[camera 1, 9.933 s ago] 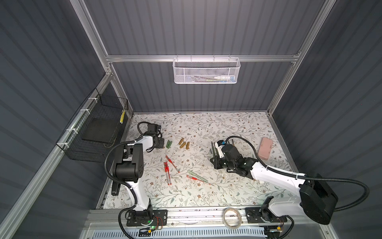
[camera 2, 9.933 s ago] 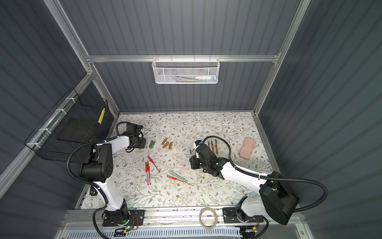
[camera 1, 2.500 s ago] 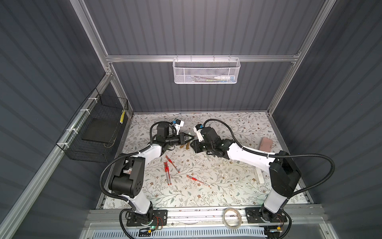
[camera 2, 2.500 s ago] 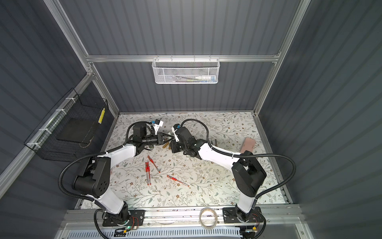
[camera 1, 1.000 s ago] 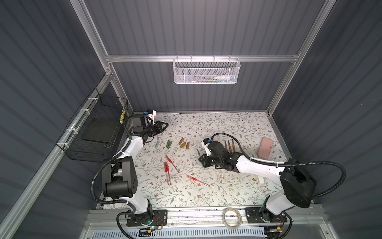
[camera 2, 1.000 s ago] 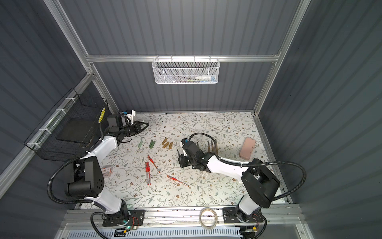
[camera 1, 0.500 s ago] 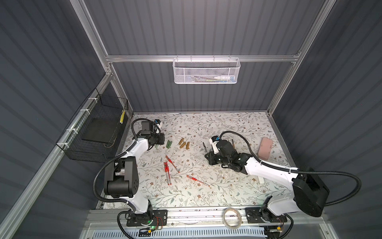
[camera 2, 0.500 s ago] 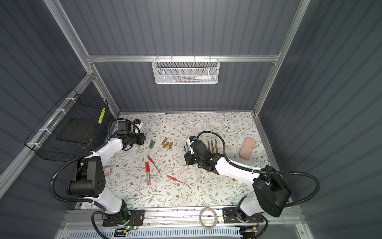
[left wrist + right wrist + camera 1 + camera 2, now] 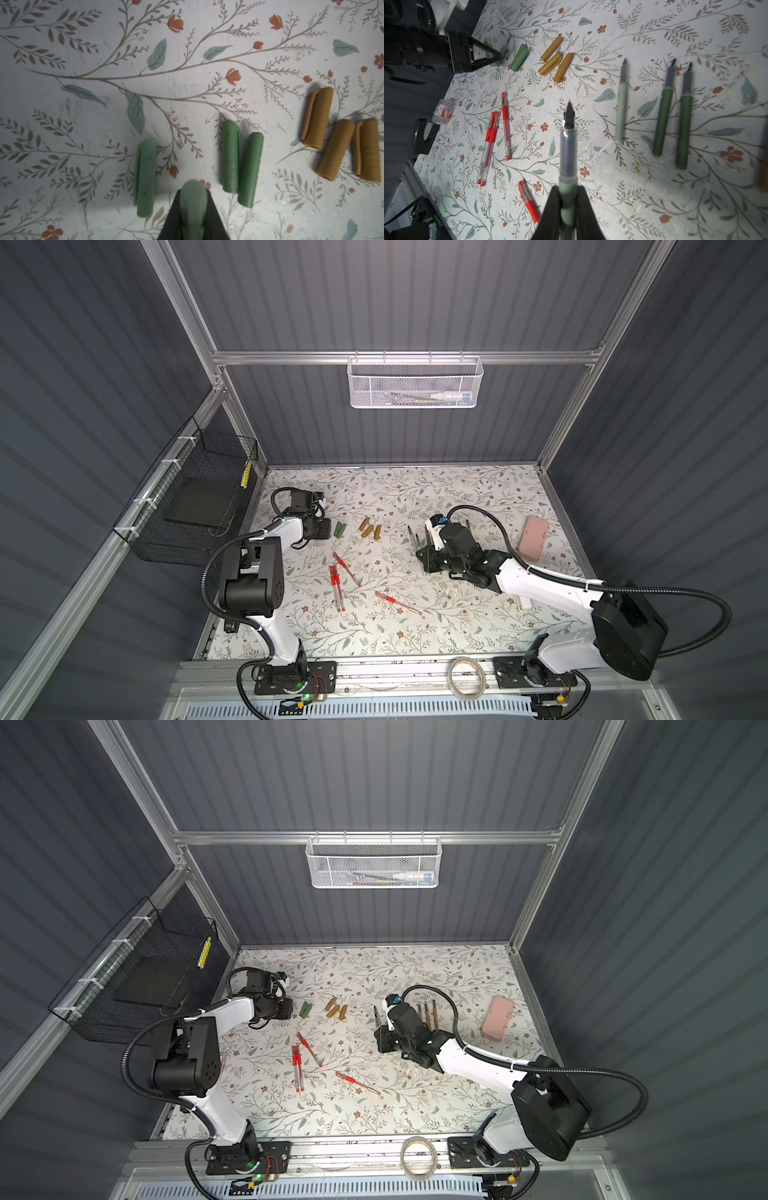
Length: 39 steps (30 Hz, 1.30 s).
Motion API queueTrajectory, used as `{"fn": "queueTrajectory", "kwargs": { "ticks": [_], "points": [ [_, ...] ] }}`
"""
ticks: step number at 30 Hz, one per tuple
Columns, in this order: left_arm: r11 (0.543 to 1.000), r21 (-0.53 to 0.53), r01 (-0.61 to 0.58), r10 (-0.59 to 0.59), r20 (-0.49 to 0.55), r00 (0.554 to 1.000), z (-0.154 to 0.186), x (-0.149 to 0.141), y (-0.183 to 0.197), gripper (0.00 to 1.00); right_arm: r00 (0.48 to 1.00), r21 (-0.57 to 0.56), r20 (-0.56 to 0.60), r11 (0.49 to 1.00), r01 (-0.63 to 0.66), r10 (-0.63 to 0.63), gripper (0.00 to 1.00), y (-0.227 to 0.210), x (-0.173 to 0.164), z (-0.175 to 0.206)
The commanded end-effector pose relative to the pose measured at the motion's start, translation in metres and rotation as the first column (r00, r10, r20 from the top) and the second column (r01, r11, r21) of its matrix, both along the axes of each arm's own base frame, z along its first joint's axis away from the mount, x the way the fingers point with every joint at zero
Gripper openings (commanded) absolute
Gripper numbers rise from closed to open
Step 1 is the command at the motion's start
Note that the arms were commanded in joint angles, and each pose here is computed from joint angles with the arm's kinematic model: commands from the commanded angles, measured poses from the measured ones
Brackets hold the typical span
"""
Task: Remove pen caps from pens
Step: Place the pen cap at the middle-left of the table.
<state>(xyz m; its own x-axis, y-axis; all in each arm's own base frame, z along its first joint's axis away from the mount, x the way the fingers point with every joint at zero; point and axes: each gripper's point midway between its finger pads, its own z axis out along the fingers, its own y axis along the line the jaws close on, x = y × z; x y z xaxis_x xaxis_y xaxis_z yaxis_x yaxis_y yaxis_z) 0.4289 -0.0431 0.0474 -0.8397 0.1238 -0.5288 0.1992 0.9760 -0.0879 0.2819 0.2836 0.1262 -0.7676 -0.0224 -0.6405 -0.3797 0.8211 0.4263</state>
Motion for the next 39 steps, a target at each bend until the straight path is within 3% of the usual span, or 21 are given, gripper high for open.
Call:
{"fn": "queueTrajectory", "kwargs": {
  "ticks": [1, 4, 7, 12, 22, 24, 27, 28, 39],
  "points": [
    [1.000, 0.016, 0.000, 0.001, -0.007, 1.000, -0.006, 0.001, 0.001, 0.10, 1.000, 0.015, 0.017, 1.000, 0.004, -0.004, 0.00, 0.002, 0.005, 0.009],
    [1.000, 0.026, -0.007, 0.007, -0.013, 1.000, -0.013, 0.001, 0.003, 0.11, 1.000, 0.012, 0.024, 1.000, 0.010, -0.011, 0.00, 0.000, 0.007, 0.007],
    [1.000, 0.024, -0.009, 0.010, -0.028, 1.000, -0.018, 0.001, 0.003, 0.20, 1.000, 0.002, 0.013, 1.000, 0.008, -0.008, 0.00, 0.000, 0.007, 0.008],
    [0.999, 0.036, -0.019, 0.020, -0.034, 0.999, -0.022, 0.003, 0.005, 0.25, 1.000, 0.003, 0.006, 1.000, 0.014, -0.014, 0.00, 0.000, 0.008, 0.004],
    [0.999, -0.022, -0.028, 0.029, 0.049, 0.998, 0.019, 0.004, -0.002, 0.36, 1.000, -0.031, -0.008, 0.999, -0.008, 0.008, 0.00, 0.003, 0.010, 0.005],
    [0.999, -0.032, -0.025, 0.028, 0.090, 0.996, 0.036, 0.005, -0.003, 0.43, 1.000, -0.043, -0.001, 0.999, -0.012, 0.012, 0.00, 0.005, 0.014, 0.005],
    [0.998, -0.069, 0.007, 0.004, 0.156, 0.988, 0.061, 0.006, -0.010, 0.70, 0.999, -0.088, -0.051, 0.996, -0.001, -0.004, 0.00, 0.003, 0.029, -0.004],
    [0.997, -0.076, 0.019, -0.005, 0.174, 0.985, 0.069, 0.007, -0.011, 0.74, 0.998, -0.102, -0.067, 0.995, -0.004, -0.003, 0.00, 0.004, 0.033, -0.005],
    [0.975, -0.223, 0.025, 0.032, 0.245, 0.969, 0.110, 0.000, -0.008, 1.00, 0.986, -0.175, -0.165, 0.983, -0.050, 0.020, 0.00, 0.031, 0.077, -0.024]
  ]
}}
